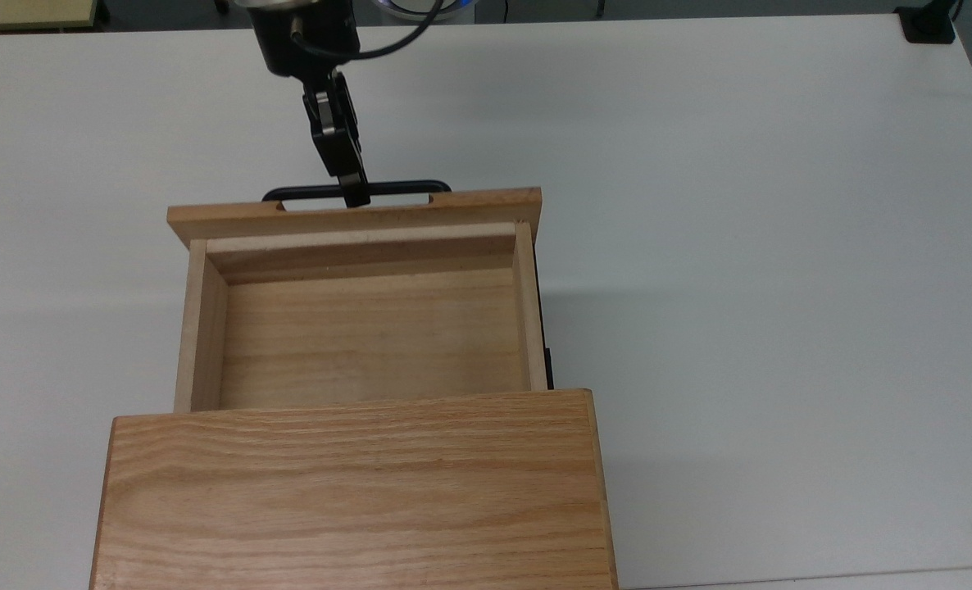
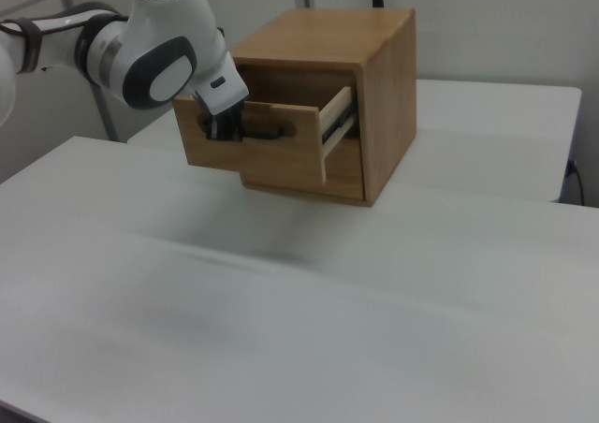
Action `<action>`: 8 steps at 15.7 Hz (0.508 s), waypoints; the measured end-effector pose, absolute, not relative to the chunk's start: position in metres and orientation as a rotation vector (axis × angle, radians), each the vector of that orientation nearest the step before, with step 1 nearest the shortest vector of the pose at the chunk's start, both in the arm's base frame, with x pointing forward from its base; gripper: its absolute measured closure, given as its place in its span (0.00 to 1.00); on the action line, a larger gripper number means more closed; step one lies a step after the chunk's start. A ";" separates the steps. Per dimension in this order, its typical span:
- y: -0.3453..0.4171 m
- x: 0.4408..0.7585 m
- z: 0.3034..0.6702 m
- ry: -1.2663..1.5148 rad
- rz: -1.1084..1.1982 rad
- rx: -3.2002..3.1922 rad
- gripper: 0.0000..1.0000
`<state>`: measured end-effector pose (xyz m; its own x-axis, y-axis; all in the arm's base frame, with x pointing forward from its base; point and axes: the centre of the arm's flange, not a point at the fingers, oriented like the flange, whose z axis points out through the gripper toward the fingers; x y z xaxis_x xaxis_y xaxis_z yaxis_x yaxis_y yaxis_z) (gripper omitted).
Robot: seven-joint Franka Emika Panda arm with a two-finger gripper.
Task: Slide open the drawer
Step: 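Pull the handle outward, sliding the upper drawer out of the cabinet, then open the gripper, release the handle and lift the gripper away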
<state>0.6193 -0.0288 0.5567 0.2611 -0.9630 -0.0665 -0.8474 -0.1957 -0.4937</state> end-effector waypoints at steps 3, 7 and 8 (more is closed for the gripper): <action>-0.032 0.610 0.558 1.623 -0.324 -2.137 0.85; -0.034 0.596 0.559 1.594 -0.311 -2.159 0.83; -0.035 0.593 0.560 1.587 -0.304 -2.165 0.81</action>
